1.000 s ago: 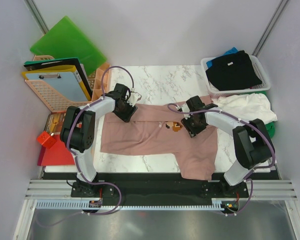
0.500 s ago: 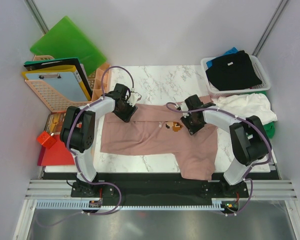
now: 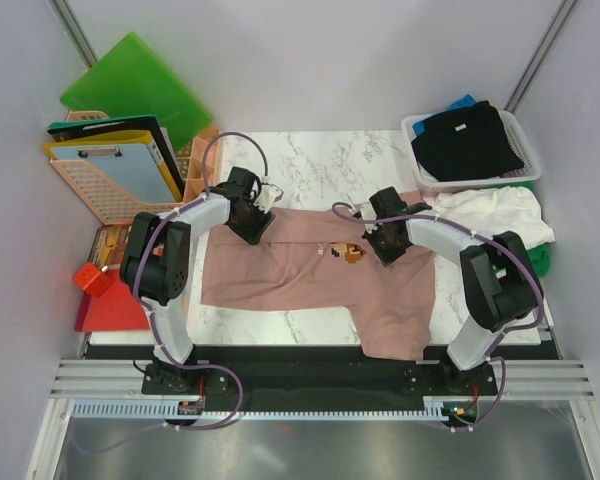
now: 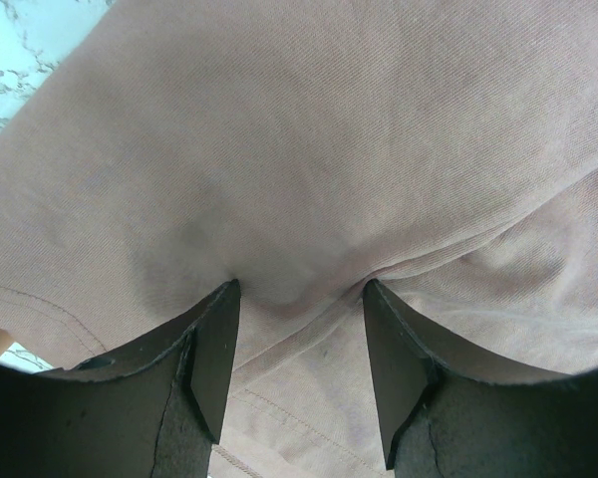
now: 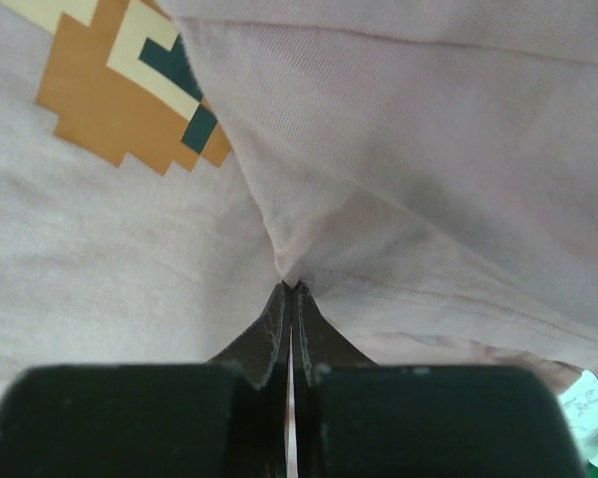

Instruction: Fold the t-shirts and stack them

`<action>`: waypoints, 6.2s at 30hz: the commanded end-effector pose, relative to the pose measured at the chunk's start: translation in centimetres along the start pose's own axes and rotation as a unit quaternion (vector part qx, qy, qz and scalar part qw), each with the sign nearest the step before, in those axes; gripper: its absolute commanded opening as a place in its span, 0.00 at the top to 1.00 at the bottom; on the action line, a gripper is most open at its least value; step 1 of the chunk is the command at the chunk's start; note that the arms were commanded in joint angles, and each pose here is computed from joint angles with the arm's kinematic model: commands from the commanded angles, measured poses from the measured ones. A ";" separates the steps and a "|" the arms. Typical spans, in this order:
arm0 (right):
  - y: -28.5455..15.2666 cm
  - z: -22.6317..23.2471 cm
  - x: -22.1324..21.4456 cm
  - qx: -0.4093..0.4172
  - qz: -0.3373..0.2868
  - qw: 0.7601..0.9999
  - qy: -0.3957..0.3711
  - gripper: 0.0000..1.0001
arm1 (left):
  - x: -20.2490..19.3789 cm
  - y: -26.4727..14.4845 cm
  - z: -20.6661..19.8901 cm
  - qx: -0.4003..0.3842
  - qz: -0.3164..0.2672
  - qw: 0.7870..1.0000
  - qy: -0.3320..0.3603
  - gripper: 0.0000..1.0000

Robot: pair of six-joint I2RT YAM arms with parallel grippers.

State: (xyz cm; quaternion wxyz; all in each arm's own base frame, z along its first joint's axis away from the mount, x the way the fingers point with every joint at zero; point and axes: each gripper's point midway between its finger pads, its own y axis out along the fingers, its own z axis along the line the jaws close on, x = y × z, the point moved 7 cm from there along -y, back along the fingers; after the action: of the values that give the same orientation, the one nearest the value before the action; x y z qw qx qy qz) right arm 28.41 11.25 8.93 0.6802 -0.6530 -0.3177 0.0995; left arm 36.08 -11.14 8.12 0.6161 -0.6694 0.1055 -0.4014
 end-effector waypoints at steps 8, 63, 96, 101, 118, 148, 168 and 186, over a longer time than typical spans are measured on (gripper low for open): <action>-5.3 1.1 2.4 0.050 -0.065 0.997 0.010 1.00 | -4.0 1.6 -1.4 -0.030 0.091 0.995 0.023 0.40; -2.2 -11.1 -2.4 0.073 -0.060 0.981 0.168 0.35 | -4.2 1.2 -1.4 -0.022 0.093 0.995 0.029 0.40; -4.8 -9.3 -4.2 0.091 -0.040 0.983 0.154 0.96 | -4.3 1.2 -1.1 -0.014 0.097 0.995 0.032 0.40; -6.9 -7.9 -5.9 0.094 -0.030 0.985 0.144 0.96 | -4.2 1.2 -1.2 -0.016 0.097 0.995 0.032 0.40; -13.8 -9.8 -8.5 -0.005 -0.065 0.988 0.137 0.39 | -2.7 -2.0 -0.8 0.017 0.024 0.999 0.040 0.41; -20.1 -5.5 -9.2 -0.067 -0.322 0.935 0.135 0.02 | -11.1 -26.9 -3.3 0.295 -0.351 0.889 0.018 0.00; -16.6 -6.6 -9.7 0.034 -0.184 0.982 -0.014 0.05 | -10.9 -24.3 -3.5 0.200 -0.274 0.941 -0.014 0.00; -7.1 -5.7 5.3 -0.039 -0.077 0.994 0.070 0.02 | -1.8 -14.6 -0.1 0.094 -0.153 0.981 -0.069 0.00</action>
State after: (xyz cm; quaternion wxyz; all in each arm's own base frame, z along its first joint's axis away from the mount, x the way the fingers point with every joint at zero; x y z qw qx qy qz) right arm 31.45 8.68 17.51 0.6977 -0.6197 -0.3551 0.0562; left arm 27.68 -6.69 20.72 0.5988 -0.6522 -0.0497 -0.4622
